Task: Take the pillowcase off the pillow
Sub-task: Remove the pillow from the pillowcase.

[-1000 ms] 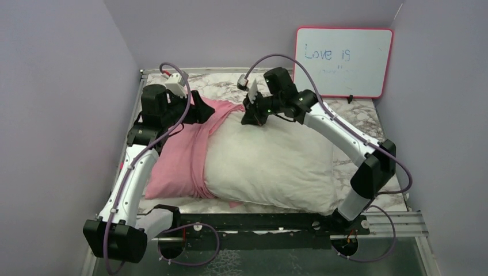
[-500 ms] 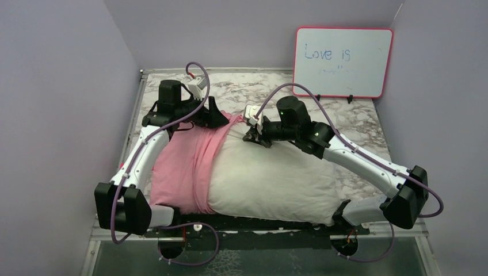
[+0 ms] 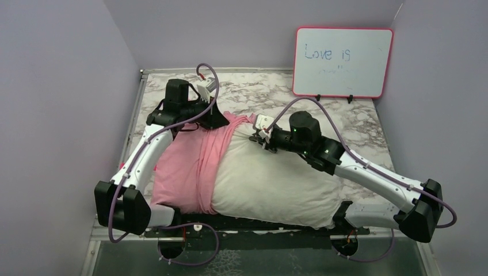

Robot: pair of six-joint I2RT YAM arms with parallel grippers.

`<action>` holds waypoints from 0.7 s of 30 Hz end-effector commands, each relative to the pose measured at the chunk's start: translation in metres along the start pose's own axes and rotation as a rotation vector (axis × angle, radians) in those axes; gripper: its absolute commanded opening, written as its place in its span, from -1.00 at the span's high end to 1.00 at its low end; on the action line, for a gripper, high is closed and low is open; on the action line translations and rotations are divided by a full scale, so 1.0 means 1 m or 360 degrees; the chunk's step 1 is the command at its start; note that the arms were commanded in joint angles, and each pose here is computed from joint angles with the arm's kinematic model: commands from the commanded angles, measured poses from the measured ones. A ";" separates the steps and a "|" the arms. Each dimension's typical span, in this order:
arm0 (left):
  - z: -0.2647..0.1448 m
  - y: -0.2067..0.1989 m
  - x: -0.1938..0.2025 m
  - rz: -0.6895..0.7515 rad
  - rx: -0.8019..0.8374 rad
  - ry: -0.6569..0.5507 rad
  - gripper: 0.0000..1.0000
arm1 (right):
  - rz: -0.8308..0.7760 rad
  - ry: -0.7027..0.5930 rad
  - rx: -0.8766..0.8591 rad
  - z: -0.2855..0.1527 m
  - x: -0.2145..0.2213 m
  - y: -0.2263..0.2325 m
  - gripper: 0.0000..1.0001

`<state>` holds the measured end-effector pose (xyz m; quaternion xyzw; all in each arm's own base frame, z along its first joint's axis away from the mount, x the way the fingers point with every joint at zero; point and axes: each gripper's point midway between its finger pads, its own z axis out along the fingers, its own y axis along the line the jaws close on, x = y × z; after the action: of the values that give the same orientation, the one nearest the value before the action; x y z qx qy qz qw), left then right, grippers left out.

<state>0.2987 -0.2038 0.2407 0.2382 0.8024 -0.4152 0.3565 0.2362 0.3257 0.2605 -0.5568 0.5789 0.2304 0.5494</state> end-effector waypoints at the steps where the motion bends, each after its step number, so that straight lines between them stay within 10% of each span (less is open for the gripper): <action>1: -0.022 0.002 -0.028 0.0127 -0.0252 -0.0101 1.00 | -0.0127 -0.0120 0.0404 -0.026 -0.028 -0.047 0.99; 9: -0.097 0.067 -0.076 0.0212 -0.1154 -0.0283 1.00 | -0.0262 -0.0062 0.0622 -0.046 -0.026 -0.069 0.99; 21: -0.126 0.094 -0.099 0.0162 -0.1413 -0.0349 1.00 | -0.0353 -0.0067 0.0662 -0.045 -0.037 -0.080 0.99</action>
<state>0.3506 -0.1153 0.2897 0.1186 0.8649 -0.1535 0.4629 0.2575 0.3056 0.2960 -0.5348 0.5358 0.1288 0.6405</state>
